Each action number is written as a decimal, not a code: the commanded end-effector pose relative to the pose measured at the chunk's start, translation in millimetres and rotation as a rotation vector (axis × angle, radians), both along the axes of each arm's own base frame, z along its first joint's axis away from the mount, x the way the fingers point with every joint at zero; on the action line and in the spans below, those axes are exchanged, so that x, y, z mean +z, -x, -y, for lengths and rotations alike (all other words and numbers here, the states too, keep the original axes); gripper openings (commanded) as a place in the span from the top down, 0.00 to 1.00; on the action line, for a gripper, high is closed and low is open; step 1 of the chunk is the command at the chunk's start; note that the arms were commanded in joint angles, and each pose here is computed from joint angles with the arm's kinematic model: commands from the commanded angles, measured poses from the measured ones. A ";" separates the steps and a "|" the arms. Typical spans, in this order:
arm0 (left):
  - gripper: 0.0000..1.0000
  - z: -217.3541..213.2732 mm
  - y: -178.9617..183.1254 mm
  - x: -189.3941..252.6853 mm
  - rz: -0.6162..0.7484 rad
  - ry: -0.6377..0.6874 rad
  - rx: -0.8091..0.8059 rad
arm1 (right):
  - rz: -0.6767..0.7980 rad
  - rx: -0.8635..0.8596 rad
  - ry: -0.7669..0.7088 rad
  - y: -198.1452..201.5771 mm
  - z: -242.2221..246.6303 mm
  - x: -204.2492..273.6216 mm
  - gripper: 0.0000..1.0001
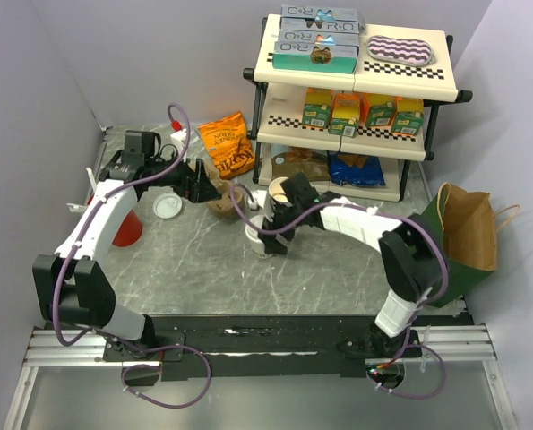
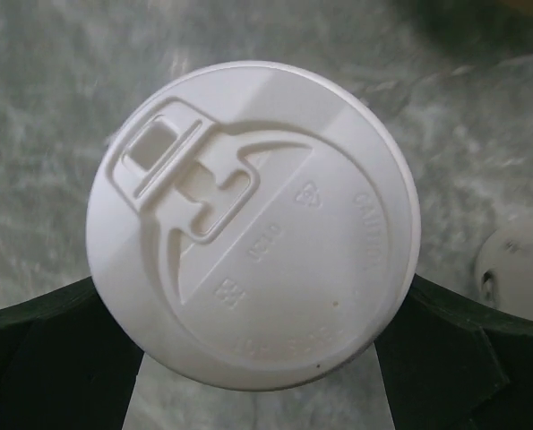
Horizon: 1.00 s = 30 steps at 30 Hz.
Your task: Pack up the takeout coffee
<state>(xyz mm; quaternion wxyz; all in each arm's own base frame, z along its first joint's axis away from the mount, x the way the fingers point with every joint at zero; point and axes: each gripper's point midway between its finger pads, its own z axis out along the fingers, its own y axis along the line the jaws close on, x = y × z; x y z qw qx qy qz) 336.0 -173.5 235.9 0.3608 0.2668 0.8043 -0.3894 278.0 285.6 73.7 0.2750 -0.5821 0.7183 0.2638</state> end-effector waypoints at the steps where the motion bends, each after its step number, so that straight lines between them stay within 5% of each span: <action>1: 0.01 -2.8 5.8 22.3 0.056 0.038 -0.006 | -0.017 -0.074 -0.114 -33.9 -38.8 21.6 0.05; 9: 0.01 -10.7 13.6 19.6 0.040 0.052 0.011 | 0.022 -0.182 -0.106 -77.7 -56.2 9.0 0.07; 30: 0.01 -17.5 -19.7 -34.3 -0.101 0.044 0.174 | -0.035 -0.197 -0.124 -61.6 -53.2 -6.1 0.36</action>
